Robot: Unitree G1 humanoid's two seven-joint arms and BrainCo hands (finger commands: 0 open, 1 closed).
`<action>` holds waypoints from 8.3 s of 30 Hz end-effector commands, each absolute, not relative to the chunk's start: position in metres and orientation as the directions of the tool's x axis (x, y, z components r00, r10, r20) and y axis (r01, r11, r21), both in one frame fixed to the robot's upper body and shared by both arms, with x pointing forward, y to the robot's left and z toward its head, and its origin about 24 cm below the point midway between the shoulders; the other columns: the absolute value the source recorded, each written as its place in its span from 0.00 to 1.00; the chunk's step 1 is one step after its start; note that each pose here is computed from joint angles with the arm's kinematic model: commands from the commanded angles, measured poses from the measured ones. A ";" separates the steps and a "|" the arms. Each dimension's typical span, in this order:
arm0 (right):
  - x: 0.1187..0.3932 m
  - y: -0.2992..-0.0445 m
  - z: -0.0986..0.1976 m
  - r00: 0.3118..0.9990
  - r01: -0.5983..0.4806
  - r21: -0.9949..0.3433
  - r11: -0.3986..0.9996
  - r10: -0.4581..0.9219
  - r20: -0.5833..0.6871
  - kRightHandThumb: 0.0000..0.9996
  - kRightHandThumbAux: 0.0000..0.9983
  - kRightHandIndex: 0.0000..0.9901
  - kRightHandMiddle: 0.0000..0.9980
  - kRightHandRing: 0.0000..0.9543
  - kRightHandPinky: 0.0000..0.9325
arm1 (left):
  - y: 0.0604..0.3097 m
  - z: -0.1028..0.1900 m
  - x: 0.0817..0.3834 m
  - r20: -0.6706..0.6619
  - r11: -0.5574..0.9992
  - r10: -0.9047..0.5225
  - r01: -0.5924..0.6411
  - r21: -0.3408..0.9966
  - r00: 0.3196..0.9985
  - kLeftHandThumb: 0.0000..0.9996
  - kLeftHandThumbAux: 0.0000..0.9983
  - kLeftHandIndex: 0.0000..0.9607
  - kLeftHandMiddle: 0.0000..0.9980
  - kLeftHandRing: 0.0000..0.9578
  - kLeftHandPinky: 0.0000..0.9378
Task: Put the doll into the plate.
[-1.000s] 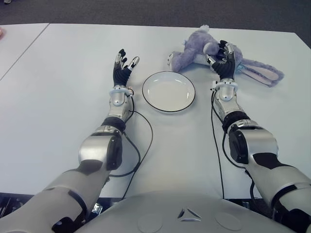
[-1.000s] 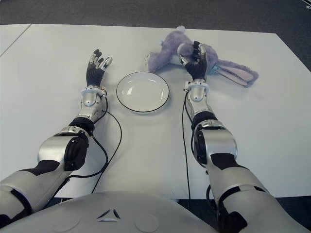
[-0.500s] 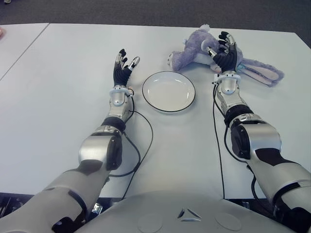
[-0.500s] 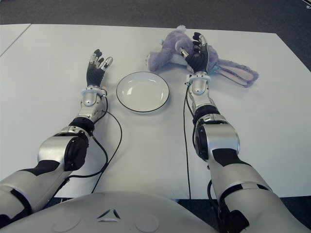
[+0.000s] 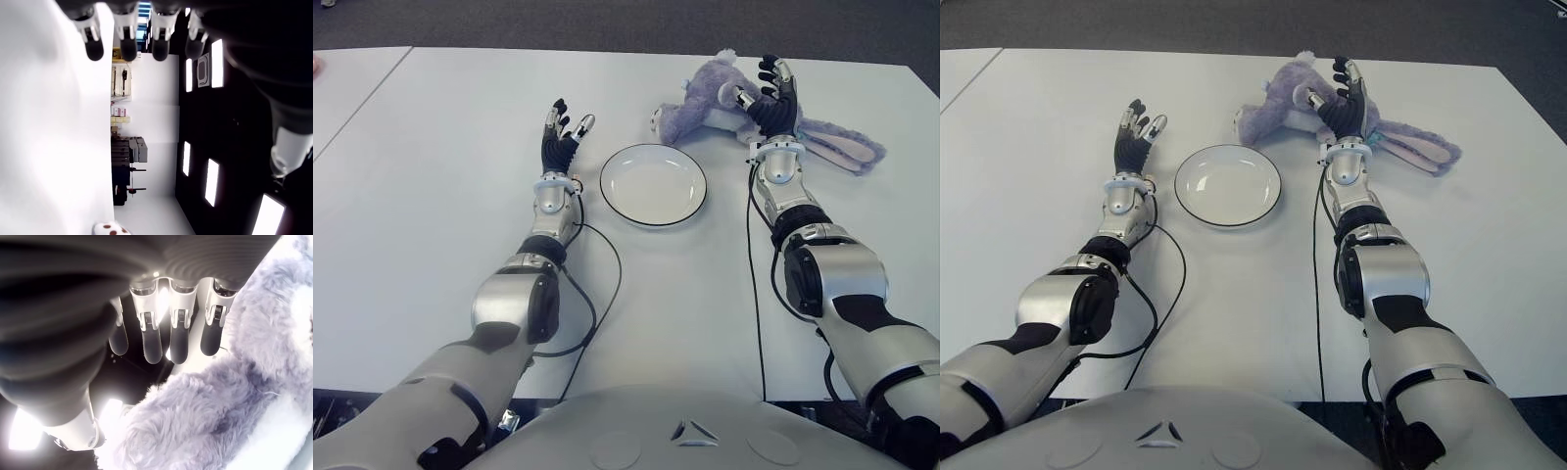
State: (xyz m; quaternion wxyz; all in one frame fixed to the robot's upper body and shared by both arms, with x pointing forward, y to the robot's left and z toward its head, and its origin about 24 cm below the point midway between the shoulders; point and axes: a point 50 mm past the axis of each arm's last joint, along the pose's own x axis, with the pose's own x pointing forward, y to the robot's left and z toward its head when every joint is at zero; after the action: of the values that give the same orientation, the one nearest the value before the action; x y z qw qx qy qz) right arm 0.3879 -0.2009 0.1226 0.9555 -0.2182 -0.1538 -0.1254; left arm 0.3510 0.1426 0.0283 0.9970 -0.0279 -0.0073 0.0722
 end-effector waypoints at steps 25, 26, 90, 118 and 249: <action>0.393 -0.225 0.121 0.979 0.190 -0.732 0.654 -0.069 0.192 0.32 0.76 0.16 0.17 0.16 0.17 | 0.144 -0.077 0.273 -0.465 0.981 0.155 -0.191 -0.031 0.871 0.00 0.56 0.08 0.07 0.07 0.07; 0.393 -0.226 0.121 0.980 0.186 -0.741 0.646 -0.066 0.188 0.30 0.76 0.16 0.17 0.16 0.16 | 0.144 -0.077 0.273 -0.466 0.981 0.155 -0.192 -0.032 0.871 0.00 0.56 0.08 0.07 0.07 0.07; 0.370 -0.288 0.093 0.982 -0.067 -0.969 0.237 -0.158 -0.107 0.37 0.80 0.24 0.21 0.20 0.24 | 0.144 -0.074 0.275 -0.441 0.972 0.148 -0.213 -0.103 0.885 0.00 0.50 0.11 0.08 0.07 0.07; 0.363 -0.252 0.057 0.989 0.029 -0.896 0.443 -0.142 -0.038 0.75 0.71 0.41 0.47 0.52 0.57 | 0.144 -0.077 0.271 -0.447 0.969 0.153 -0.223 -0.108 0.881 0.00 0.50 0.09 0.08 0.07 0.06; 0.391 -0.253 0.129 0.998 0.052 -0.972 0.231 0.007 0.055 0.10 0.48 0.00 0.00 0.00 0.00 | 0.142 -0.075 0.275 -0.450 0.976 0.159 -0.208 -0.060 0.879 0.00 0.56 0.11 0.11 0.11 0.10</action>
State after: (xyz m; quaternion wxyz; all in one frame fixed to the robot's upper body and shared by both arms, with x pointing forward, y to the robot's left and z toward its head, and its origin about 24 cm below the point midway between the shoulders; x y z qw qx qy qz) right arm 0.3939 -0.2414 0.1329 0.7927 -0.6068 -0.0578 -0.0072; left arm 0.3514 0.1453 0.0280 0.9953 -0.0532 -0.0038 0.0810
